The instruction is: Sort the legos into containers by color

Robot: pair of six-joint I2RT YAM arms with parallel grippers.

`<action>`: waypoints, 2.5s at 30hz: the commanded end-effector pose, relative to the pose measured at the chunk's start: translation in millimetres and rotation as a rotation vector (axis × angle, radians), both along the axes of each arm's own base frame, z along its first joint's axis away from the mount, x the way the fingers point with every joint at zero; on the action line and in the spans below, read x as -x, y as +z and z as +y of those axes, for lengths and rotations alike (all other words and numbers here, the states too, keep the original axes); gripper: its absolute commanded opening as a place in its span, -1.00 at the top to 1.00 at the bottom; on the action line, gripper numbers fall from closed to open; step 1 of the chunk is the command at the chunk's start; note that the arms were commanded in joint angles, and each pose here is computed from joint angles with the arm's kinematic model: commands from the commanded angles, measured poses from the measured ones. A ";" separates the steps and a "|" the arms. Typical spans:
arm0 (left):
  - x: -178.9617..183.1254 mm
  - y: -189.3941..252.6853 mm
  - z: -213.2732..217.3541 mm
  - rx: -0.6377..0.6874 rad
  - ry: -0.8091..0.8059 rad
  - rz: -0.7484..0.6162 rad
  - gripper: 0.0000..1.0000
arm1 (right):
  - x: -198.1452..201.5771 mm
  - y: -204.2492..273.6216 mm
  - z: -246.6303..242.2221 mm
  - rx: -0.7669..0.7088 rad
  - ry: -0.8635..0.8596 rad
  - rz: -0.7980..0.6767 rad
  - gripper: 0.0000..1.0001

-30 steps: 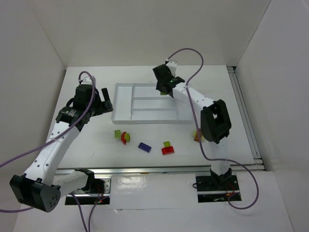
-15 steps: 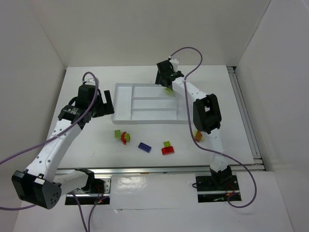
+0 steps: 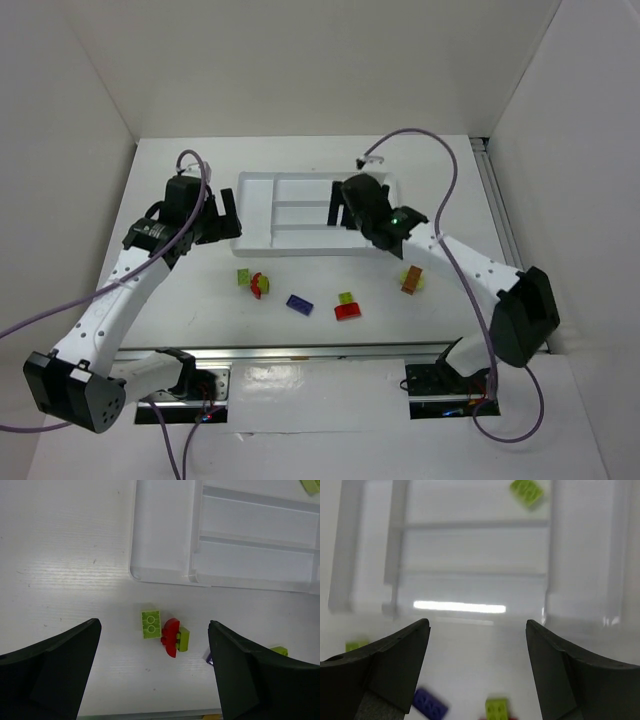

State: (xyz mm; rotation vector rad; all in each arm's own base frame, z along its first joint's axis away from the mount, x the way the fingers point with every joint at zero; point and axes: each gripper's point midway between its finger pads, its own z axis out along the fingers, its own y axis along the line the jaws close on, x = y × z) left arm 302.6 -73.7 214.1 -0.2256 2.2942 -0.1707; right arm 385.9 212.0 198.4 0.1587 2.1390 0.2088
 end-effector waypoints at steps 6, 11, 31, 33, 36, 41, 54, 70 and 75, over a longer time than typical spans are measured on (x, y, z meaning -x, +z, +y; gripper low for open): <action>0.5 -15.9 -13.7 0.022 -0.030 0.036 -0.96 | 146.6 -90.2 33.8 0.115 0.318 0.238 -0.75; -1.3 -14.5 -14.3 0.025 -0.030 0.027 -0.96 | 175.5 -136.4 28.3 0.154 0.351 0.323 -0.94; -5.9 -25.4 -26.0 0.034 -0.056 0.066 -0.94 | 162.3 -173.9 40.9 0.239 0.385 0.342 -0.45; -7.1 -24.6 -29.6 0.034 -0.065 0.066 -0.94 | 161.3 -177.4 35.5 0.266 0.368 0.345 -0.36; -7.1 -24.5 -30.0 0.041 -0.059 0.067 -0.94 | 158.7 -177.1 36.4 0.271 0.362 0.340 -0.25; -5.2 -28.2 -30.7 0.031 -0.061 0.074 -0.94 | 153.3 -171.1 38.0 0.294 0.345 0.316 0.10; -2.6 -13.1 -23.6 -0.001 -0.074 0.017 -0.91 | 142.8 -70.2 116.5 -0.071 0.600 0.233 0.25; -1.0 -13.1 -1.6 -0.078 0.032 0.045 -0.95 | 10.9 -37.6 100.2 0.072 0.310 0.057 0.23; 2.6 -15.8 1.1 -0.090 0.037 0.061 -1.00 | -52.9 -39.6 92.3 0.083 0.191 0.052 0.23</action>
